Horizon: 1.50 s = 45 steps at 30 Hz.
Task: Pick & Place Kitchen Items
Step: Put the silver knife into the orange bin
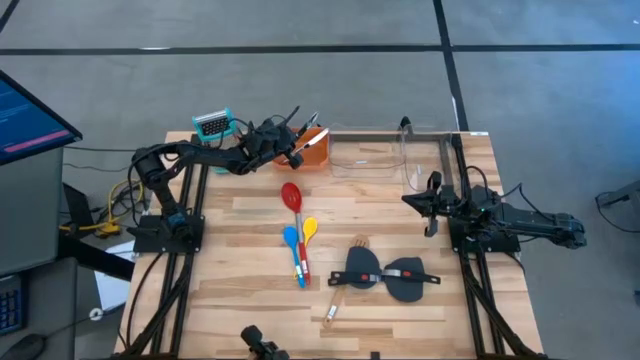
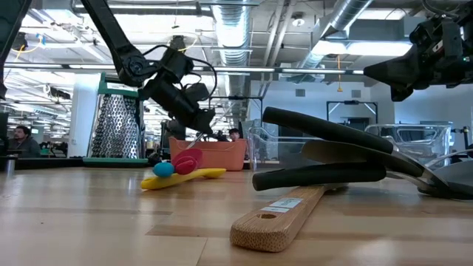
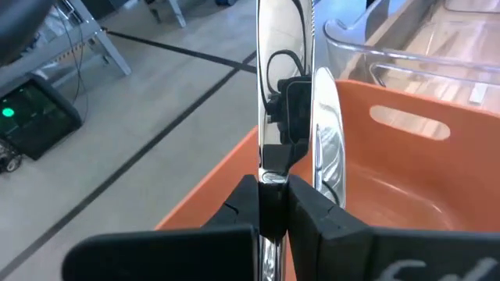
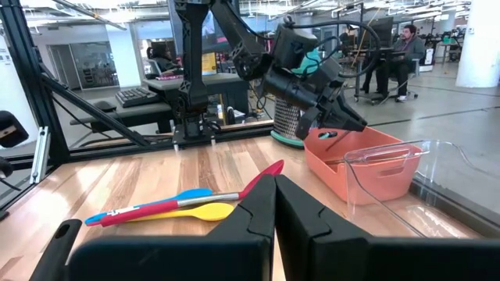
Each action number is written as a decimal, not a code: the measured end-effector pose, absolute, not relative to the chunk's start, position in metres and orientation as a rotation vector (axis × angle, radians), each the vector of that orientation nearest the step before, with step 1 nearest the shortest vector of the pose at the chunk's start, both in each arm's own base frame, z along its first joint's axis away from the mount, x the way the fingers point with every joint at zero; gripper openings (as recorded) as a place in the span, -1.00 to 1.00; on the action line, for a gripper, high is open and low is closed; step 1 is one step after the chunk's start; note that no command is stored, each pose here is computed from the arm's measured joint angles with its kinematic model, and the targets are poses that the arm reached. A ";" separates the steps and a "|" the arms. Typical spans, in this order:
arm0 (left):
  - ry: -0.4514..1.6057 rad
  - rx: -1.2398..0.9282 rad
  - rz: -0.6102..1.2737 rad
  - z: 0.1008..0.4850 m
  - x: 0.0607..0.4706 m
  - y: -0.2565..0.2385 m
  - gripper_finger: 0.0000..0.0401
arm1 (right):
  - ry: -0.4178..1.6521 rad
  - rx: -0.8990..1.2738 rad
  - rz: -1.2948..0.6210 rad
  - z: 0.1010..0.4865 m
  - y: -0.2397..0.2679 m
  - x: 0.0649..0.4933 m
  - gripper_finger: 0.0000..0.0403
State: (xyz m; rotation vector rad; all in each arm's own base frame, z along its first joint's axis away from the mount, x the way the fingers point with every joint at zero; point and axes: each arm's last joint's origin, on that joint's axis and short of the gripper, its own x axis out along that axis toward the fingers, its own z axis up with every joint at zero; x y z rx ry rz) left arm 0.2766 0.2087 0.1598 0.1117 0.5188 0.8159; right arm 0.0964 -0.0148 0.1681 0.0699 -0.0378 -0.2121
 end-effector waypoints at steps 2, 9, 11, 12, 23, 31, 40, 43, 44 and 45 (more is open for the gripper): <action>0.514 0.111 0.817 0.160 0.277 0.209 -0.96 | -0.038 0.070 -0.212 0.168 -0.015 0.096 -1.00; 0.487 0.038 0.810 0.160 0.272 0.214 -0.96 | -0.038 0.070 -0.212 0.168 -0.015 0.096 -1.00; 0.465 -0.014 0.791 0.159 0.270 0.217 -0.96 | -0.037 0.070 -0.212 0.168 -0.015 0.096 -1.00; 0.460 -0.038 0.785 0.159 0.269 0.219 -0.96 | -0.038 0.070 -0.212 0.168 -0.015 0.096 -1.00; 0.485 -0.076 0.787 0.156 0.263 0.223 -0.96 | -0.038 0.070 -0.212 0.168 -0.015 0.096 -1.00; 0.540 -0.087 0.780 0.151 0.262 0.222 -0.96 | -0.038 0.070 -0.212 0.168 -0.015 0.096 -1.00; 0.540 -0.086 0.780 0.152 0.261 0.222 -0.93 | -0.038 0.070 -0.212 0.168 -0.015 0.096 -1.00; 0.540 -0.085 0.780 0.152 0.261 0.222 -0.86 | -0.038 0.070 -0.212 0.168 -0.015 0.096 -1.00; 0.540 -0.085 0.780 0.152 0.261 0.222 -0.83 | -0.038 0.070 -0.212 0.168 -0.015 0.096 -1.00; 0.540 -0.085 0.781 0.152 0.261 0.222 -0.79 | -0.038 0.070 -0.212 0.168 -0.015 0.096 -1.00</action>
